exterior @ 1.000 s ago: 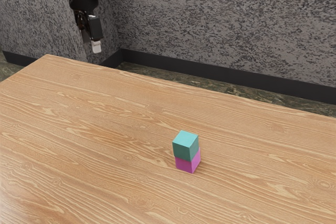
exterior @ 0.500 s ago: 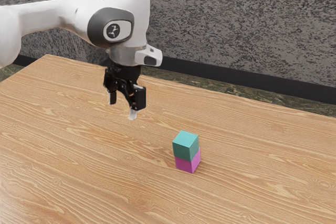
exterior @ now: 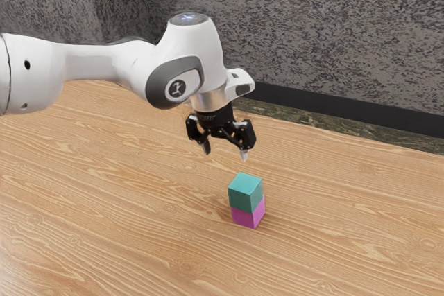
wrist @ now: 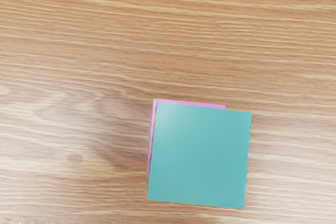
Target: Pick up the blue block with one arm, and put the blue block on the table with one arm
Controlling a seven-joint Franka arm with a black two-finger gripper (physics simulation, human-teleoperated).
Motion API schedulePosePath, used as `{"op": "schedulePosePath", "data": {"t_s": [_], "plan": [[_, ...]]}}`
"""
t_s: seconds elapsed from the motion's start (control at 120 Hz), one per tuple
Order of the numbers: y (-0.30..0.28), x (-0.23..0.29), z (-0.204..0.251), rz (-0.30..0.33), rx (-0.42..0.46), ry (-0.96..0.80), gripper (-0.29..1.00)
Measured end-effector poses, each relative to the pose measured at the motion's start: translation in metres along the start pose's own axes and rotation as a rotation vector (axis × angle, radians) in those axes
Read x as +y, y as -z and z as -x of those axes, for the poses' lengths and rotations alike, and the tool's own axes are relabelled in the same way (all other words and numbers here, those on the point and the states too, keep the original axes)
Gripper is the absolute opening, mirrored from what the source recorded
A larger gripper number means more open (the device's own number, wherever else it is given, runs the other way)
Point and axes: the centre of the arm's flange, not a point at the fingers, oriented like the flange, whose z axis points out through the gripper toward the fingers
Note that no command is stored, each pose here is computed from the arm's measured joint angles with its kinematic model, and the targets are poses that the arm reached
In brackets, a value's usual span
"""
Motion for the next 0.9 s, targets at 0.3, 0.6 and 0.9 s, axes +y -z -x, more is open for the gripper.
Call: {"op": "schedulePosePath", "data": {"t_s": [0.3, 0.6, 0.9], "plan": [[-0.061, 0.014, -0.016, -0.037, -0.012, 0.132, 0.70], [-0.079, 0.019, -0.017, -0.049, -0.018, 0.105, 0.70], [-0.102, 0.032, -0.014, -0.037, -0.054, -0.026, 0.70]]}}
